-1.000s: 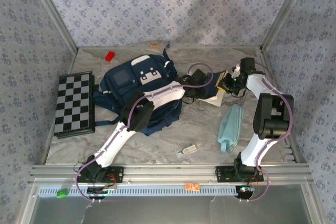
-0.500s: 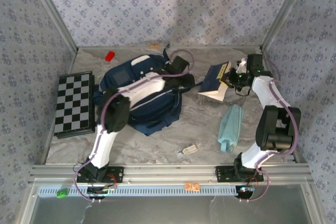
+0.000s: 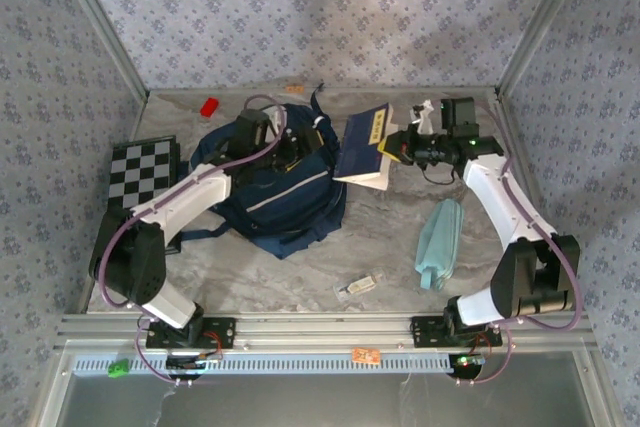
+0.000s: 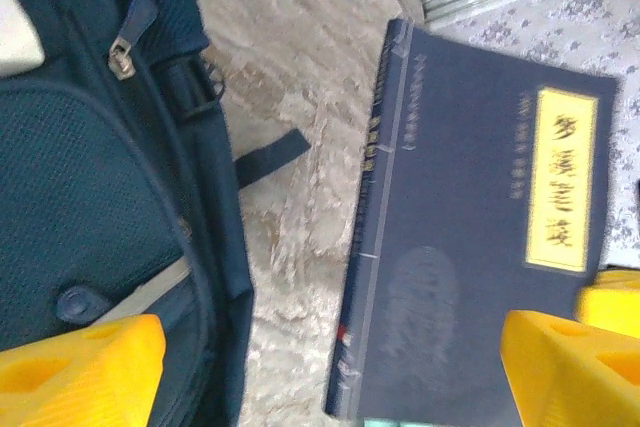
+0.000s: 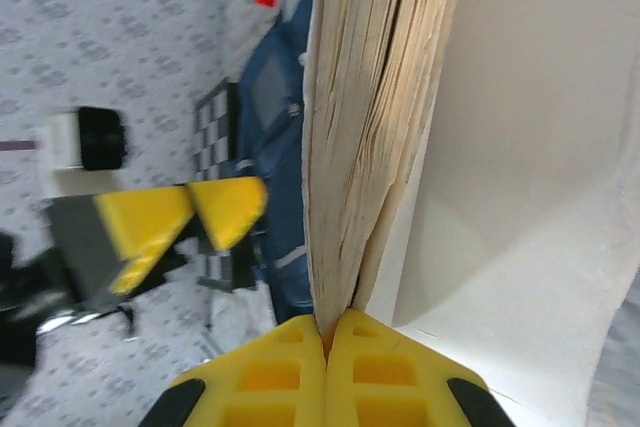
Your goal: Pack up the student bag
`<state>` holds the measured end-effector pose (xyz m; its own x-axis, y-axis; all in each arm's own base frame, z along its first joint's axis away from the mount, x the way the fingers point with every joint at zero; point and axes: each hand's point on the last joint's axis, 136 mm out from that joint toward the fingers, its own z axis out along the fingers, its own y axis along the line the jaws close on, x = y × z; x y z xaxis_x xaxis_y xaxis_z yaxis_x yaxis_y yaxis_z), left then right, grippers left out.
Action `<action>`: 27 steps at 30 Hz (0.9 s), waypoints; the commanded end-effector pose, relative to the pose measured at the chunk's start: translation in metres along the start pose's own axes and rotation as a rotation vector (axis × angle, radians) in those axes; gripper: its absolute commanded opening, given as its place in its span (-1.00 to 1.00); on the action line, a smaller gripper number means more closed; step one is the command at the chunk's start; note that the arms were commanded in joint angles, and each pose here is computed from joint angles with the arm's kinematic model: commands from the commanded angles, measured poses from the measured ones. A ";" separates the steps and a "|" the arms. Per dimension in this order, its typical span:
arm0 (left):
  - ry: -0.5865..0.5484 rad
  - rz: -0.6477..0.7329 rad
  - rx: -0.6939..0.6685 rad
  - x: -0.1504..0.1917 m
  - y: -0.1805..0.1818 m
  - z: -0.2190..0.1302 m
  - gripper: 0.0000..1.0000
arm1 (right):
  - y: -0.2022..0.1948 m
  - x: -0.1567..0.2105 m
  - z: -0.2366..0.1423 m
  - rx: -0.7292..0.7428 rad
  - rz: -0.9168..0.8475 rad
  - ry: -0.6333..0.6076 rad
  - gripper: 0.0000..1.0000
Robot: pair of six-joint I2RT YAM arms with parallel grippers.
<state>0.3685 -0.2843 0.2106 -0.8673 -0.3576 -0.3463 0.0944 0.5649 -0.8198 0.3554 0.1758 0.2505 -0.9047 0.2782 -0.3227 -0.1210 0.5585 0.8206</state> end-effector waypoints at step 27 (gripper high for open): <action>-0.095 -0.005 0.433 -0.018 -0.096 -0.053 -0.84 | 0.020 0.043 0.059 -0.117 0.046 0.106 0.63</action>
<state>0.3514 -0.2897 0.2531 -0.8646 -0.4103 -0.2899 0.1642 0.3146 -0.9349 0.3423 0.2475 0.2346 -0.9420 0.2081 -0.2633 -0.1479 0.4467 0.8824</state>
